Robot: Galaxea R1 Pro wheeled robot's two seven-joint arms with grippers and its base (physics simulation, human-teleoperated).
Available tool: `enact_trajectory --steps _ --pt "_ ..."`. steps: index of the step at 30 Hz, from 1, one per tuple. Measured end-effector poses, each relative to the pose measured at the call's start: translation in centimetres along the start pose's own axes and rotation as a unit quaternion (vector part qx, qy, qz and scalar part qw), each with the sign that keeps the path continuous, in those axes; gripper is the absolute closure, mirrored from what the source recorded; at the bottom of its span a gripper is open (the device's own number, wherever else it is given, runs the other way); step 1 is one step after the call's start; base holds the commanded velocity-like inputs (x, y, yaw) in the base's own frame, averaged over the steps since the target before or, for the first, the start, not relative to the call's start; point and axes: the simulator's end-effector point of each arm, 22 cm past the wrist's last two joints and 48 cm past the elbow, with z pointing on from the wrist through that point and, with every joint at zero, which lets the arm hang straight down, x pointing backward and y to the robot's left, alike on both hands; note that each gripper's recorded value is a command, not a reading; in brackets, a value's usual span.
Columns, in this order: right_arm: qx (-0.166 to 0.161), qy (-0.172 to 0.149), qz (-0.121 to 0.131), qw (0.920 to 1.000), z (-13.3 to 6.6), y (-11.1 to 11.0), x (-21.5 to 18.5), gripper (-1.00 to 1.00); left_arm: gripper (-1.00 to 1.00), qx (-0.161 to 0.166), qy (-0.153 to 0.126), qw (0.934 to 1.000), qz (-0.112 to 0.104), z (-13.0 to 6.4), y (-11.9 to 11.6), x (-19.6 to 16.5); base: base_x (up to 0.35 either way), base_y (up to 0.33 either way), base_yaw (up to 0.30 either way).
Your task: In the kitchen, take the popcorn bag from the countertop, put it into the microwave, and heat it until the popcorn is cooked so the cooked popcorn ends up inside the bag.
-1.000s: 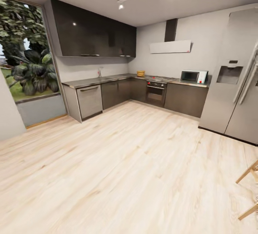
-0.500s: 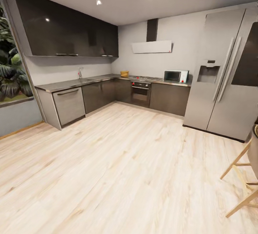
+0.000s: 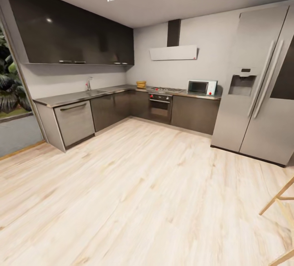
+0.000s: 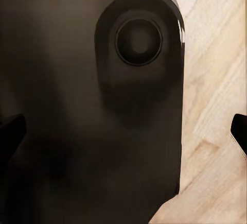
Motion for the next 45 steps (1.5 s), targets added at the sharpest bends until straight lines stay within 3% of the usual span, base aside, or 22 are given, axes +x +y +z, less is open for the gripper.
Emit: enact_trajectory --steps 12,27,32,45 --pt "0.0 -0.001 0.002 1.0 0.0 -0.03 -0.04 -1.0 -1.0 0.0 0.0 1.0 0.001 0.0 0.0 0.01 0.323 0.0 -0.011" --pt "0.0 -0.001 0.004 1.0 0.0 -0.02 -0.04 -1.0 -1.0 0.0 0.001 1.0 0.0 0.0 0.0 0.05 0.325 0.0 -0.249" --pt "0.0 0.0 -0.001 1.0 0.0 -0.05 -0.01 -1.0 -1.0 -0.001 0.002 0.9999 -0.015 0.0 0.06 0.12 0.326 0.0 -0.018" --pt "0.0 -0.001 -0.003 1.0 0.0 -0.01 -0.04 -1.0 -1.0 -0.001 0.002 0.9999 -0.016 0.0 0.09 0.15 0.327 0.0 -0.001"
